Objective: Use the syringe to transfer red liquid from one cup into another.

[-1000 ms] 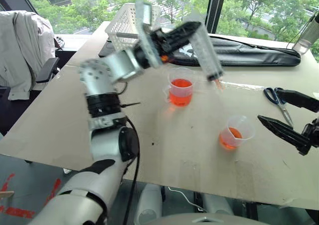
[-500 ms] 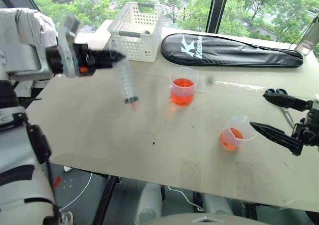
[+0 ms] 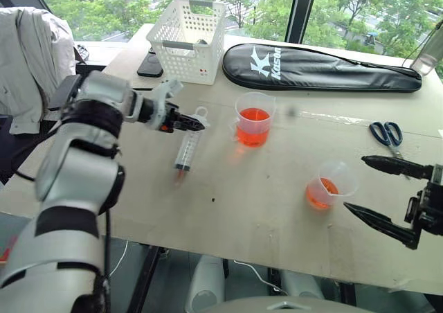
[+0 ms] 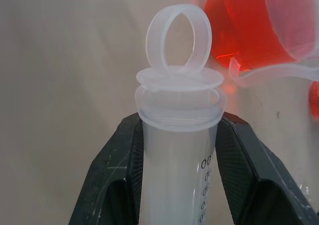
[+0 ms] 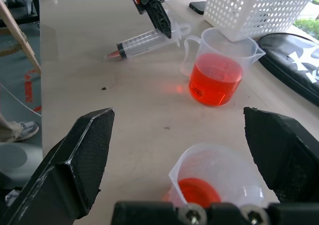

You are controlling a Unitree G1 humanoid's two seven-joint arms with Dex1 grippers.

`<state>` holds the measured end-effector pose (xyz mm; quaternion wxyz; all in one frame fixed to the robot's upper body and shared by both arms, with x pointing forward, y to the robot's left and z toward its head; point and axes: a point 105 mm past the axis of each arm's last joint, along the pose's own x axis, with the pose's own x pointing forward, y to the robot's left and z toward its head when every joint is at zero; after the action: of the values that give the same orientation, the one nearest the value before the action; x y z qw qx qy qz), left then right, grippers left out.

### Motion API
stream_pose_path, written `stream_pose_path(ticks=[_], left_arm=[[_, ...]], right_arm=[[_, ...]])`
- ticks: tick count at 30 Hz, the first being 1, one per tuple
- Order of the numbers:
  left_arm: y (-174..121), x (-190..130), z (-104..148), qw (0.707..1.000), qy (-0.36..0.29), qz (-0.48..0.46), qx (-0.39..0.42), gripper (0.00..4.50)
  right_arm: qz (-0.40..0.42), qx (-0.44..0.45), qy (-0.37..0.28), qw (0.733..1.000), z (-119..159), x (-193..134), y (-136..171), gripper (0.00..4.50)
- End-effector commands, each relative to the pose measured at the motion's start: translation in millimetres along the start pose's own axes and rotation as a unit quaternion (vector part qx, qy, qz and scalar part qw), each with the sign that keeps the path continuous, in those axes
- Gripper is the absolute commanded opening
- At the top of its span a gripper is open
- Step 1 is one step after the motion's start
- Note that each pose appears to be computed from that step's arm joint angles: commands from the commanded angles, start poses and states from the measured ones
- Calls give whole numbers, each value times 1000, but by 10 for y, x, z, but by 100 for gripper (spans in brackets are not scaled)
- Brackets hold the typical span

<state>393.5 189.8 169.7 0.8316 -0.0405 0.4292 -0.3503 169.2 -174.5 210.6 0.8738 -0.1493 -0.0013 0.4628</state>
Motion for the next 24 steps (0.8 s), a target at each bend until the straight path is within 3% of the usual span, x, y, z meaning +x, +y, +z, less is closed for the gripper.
stream_pose_path(ticks=[1, 3, 4, 8, 11, 15, 18, 24], left_arm=[[49, -80, 79, 1000, -7, 17, 20, 334], [46, -98, 93, 1000, -13, 13, 15, 428], [50, -121, 106, 1000, -19, 13, 10, 444], [-10, -311, 259, 996, -87, -15, -20, 444], [-62, -518, 398, 987, -159, -31, 9, 444], [-336, -770, 487, 932, -335, -25, 140, 444], [-558, -820, 331, 904, -400, -31, 151, 444], [-924, -608, -305, 895, -405, -35, 186, 444]], right_arm=[[-10, -20, -3, 1000, 77, -16, 80, 450], [-12, -16, 4, 1000, 51, -32, 109, 450], [-13, -15, 9, 1000, 31, -44, 111, 450], [-19, -12, 13, 1000, -10, -84, 100, 450], [-23, -10, 31, 999, -94, -137, 87, 450], [-44, 4, 48, 998, -307, -186, -29, 450], [-53, 27, 57, 997, -443, -270, -94, 450], [-82, 57, 90, 991, -686, -561, -190, 450]])
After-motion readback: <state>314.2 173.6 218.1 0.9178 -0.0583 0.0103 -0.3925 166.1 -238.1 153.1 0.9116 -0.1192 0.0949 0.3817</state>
